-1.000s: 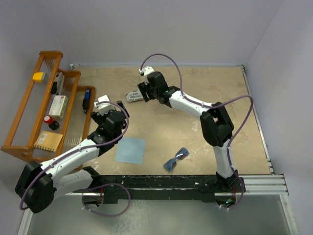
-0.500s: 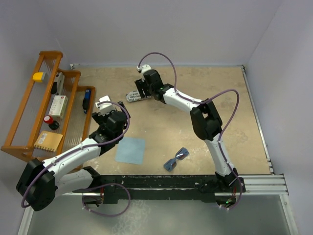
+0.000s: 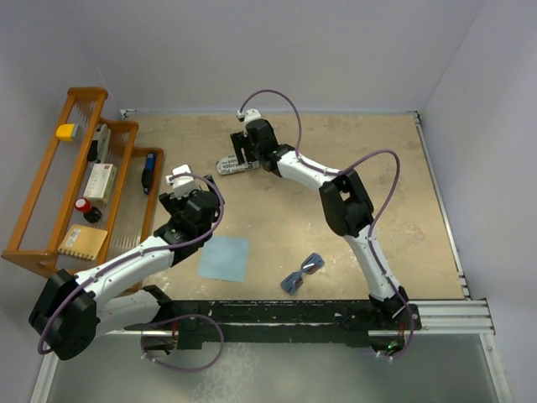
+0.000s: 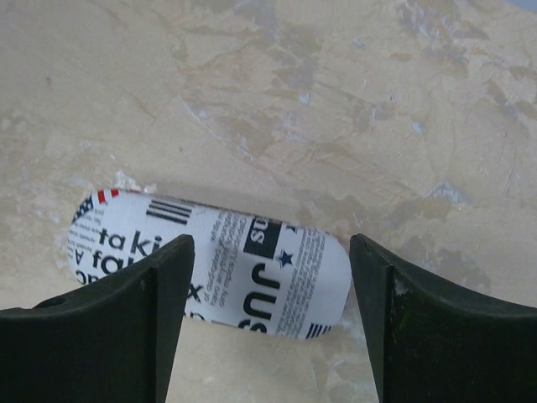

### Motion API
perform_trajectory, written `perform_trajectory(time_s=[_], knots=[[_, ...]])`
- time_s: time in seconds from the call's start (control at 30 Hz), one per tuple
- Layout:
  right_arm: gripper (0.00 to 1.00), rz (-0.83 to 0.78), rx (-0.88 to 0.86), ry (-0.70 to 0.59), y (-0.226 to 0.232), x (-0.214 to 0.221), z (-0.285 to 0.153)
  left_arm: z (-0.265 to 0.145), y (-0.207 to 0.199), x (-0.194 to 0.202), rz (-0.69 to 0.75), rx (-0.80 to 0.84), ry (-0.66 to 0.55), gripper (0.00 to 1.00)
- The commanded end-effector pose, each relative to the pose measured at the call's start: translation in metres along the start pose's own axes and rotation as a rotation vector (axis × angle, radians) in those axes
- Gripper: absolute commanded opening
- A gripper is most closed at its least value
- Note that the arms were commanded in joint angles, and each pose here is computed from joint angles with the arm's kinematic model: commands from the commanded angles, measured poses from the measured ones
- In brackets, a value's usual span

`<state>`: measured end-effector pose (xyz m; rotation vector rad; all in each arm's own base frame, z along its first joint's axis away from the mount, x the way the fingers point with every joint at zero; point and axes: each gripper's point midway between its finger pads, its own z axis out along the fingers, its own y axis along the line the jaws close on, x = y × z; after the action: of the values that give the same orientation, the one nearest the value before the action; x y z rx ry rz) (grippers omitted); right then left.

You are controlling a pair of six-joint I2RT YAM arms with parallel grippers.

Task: Organize the sunglasses
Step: Move the sunglasses case to the center of the board.

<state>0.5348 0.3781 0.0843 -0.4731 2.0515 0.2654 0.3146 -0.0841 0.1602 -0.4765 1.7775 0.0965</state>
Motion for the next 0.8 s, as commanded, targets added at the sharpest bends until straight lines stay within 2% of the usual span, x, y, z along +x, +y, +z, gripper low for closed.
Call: perform_trajectory(time_s=[0.0, 0.37, 0.77], knots=[[0.78, 0.064, -0.020, -0.132, 0.007, -0.043, 0.008, -0.001, -0.004, -0.008, -0.044, 0.013, -0.015, 0.97], [0.78, 0.057, -0.042, -0.096, 0.013, -0.022, 0.024, -0.001, -0.003, -0.007, -0.040, 0.014, -0.013, 0.96], [0.76, 0.025, -0.071, -0.021, 0.024, 0.012, -0.001, -0.001, -0.003, -0.005, -0.041, 0.013, -0.010, 0.96]])
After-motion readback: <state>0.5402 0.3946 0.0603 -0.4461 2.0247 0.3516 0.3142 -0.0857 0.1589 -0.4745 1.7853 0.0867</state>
